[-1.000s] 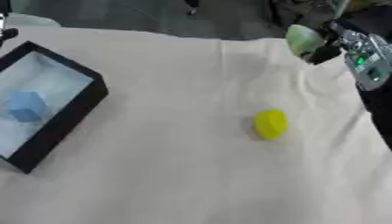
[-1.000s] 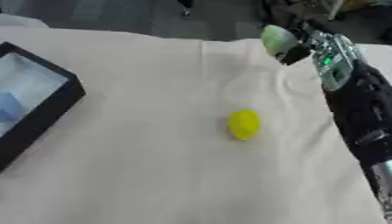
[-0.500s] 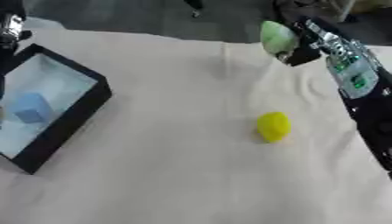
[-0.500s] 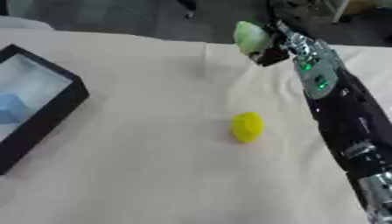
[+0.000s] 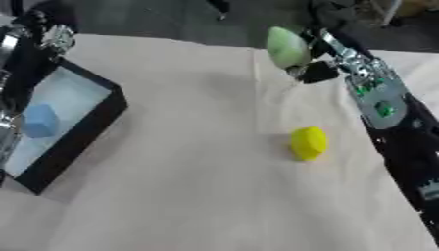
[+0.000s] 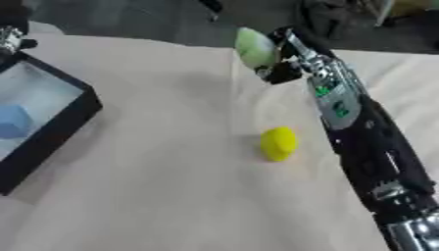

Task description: Pick up the objects with one hand, pass them to the other hand, and then place them into the box on the other side of the table.

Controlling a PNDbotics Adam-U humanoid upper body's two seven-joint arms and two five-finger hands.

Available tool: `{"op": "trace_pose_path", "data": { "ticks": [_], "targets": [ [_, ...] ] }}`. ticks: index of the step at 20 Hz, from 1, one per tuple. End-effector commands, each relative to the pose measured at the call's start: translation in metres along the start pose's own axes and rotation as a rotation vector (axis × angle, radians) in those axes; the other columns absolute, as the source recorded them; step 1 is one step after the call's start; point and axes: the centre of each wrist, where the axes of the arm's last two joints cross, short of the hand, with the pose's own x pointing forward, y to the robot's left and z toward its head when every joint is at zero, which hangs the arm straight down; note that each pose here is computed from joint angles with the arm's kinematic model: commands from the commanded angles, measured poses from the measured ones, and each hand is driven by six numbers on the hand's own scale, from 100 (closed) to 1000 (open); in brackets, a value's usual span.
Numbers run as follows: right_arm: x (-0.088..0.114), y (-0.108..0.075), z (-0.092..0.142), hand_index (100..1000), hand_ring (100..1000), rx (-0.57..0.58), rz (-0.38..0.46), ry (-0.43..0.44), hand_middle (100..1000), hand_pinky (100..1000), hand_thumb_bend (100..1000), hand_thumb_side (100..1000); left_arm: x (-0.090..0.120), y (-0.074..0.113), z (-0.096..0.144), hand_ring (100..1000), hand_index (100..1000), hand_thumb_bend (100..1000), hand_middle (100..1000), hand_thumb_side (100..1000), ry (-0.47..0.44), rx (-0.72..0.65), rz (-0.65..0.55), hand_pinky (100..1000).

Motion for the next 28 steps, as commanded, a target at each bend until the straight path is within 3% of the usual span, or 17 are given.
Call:
{"op": "trace_pose_path", "data": {
  "ticks": [1,7,13,16,22,28],
  "targets": [
    [0.015,-0.005,0.003,571,540,-0.049,-0.011,-0.059,398,711,100,100,0.014,-0.004,-0.004,1000,821,122,975,587,-0.040,-0.053,-0.038,846],
    [0.030,0.015,0.029,574,541,-0.097,-0.043,-0.120,399,709,100,100,0.021,-0.025,-0.001,1000,819,127,977,609,-0.054,-0.119,0.031,846],
    [0.048,0.016,0.050,574,542,-0.155,-0.033,-0.164,400,709,100,100,0.030,-0.040,0.005,1000,820,134,997,618,-0.059,-0.159,0.079,848],
    [0.057,0.015,0.052,576,546,-0.172,-0.007,-0.176,404,715,100,100,0.032,-0.045,0.005,1000,823,154,1000,594,-0.059,-0.175,0.095,850],
    [0.071,0.012,0.057,580,555,-0.228,0.073,-0.206,414,730,100,100,0.032,-0.054,0.005,1000,821,169,1000,462,-0.060,-0.247,0.067,859],
    [0.078,0.014,0.059,584,564,-0.234,0.140,-0.217,423,742,100,100,0.034,-0.061,0.003,1000,820,173,997,477,-0.035,-0.283,0.029,859]
  ]
}}
